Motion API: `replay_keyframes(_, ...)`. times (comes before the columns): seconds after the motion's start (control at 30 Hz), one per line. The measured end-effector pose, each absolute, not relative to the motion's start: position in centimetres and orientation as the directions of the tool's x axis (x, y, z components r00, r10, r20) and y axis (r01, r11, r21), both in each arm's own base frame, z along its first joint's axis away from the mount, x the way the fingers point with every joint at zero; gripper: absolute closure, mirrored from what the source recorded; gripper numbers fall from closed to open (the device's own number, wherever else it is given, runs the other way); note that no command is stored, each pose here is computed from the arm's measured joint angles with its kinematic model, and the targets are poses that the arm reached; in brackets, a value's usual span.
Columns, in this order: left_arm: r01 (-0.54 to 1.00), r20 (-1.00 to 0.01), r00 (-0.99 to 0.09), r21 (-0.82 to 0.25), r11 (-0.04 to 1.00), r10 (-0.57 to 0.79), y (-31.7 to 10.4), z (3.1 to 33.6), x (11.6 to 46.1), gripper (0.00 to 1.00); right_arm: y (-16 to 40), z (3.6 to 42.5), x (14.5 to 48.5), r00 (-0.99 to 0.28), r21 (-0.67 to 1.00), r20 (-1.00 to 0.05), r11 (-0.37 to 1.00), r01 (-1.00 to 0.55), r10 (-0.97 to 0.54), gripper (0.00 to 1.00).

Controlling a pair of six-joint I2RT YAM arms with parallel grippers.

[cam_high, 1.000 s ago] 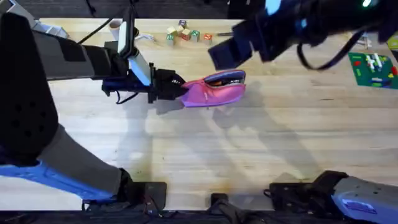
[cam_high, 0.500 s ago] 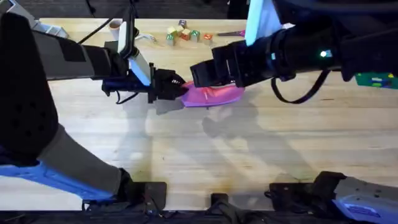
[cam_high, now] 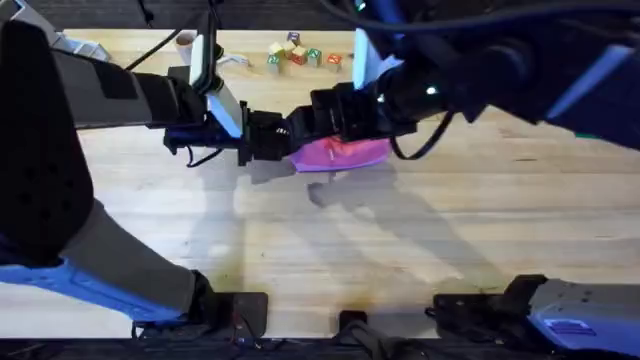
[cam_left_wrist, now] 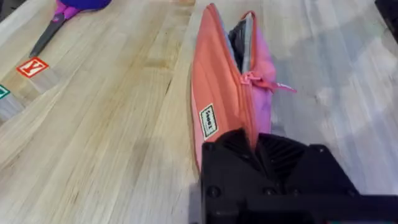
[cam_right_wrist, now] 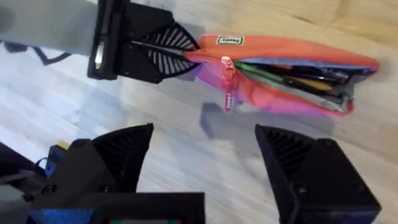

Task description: Unzip the bag, pick up the pens from the table one at a time and place them inside, then zip the bag closed.

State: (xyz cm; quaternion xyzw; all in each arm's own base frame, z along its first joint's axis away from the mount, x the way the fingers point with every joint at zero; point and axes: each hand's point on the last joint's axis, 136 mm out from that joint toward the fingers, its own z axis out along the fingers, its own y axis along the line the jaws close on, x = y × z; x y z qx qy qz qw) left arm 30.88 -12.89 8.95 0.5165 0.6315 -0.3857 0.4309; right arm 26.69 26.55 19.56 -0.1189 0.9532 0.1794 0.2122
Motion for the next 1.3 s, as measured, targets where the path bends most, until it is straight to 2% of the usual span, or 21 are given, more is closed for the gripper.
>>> replay_keyframes(0.13,0.985,-0.943,-0.095,-0.042,0.169,0.320,-12.9,9.0,30.9,0.956,27.1,16.4,27.1,-0.926,0.285,-0.363,0.932,-0.221,-0.109,0.003)
replay_keyframes(0.33,0.985,-0.943,-0.095,-0.042,0.169,0.320,-12.9,9.0,30.9,0.956,27.4,14.8,27.4,-0.936,0.269,-0.334,0.940,-0.211,-0.114,0.005)
replay_keyframes(0.77,0.985,-0.943,-0.095,-0.042,0.169,0.320,-12.9,9.0,30.9,0.957,28.8,11.7,28.8,-0.941,0.254,-0.316,0.945,-0.205,-0.119,0.007)
replay_keyframes(1.03,0.985,-0.943,-0.095,-0.042,0.169,0.320,-12.9,9.0,30.9,0.957,28.7,11.8,29.9,-0.927,0.234,-0.362,0.952,-0.196,-0.102,0.008)
replay_keyframes(1.17,0.985,-0.943,-0.095,-0.042,0.169,0.320,-12.9,9.0,30.9,0.957,28.6,11.9,30.3,-0.920,0.221,-0.381,0.956,-0.192,-0.096,0.093)
replay_keyframes(1.2,0.985,-0.943,-0.095,-0.042,0.169,0.320,-12.9,9.0,30.9,0.957,28.4,12.0,30.5,-0.916,0.210,-0.390,0.959,-0.189,-0.095,0.233)
replay_keyframes(1.3,0.985,-0.943,-0.095,-0.042,0.169,0.320,-12.9,9.0,30.9,0.957,28.1,12.0,30.8,-0.911,0.190,-0.402,0.964,-0.185,-0.095,0.332)
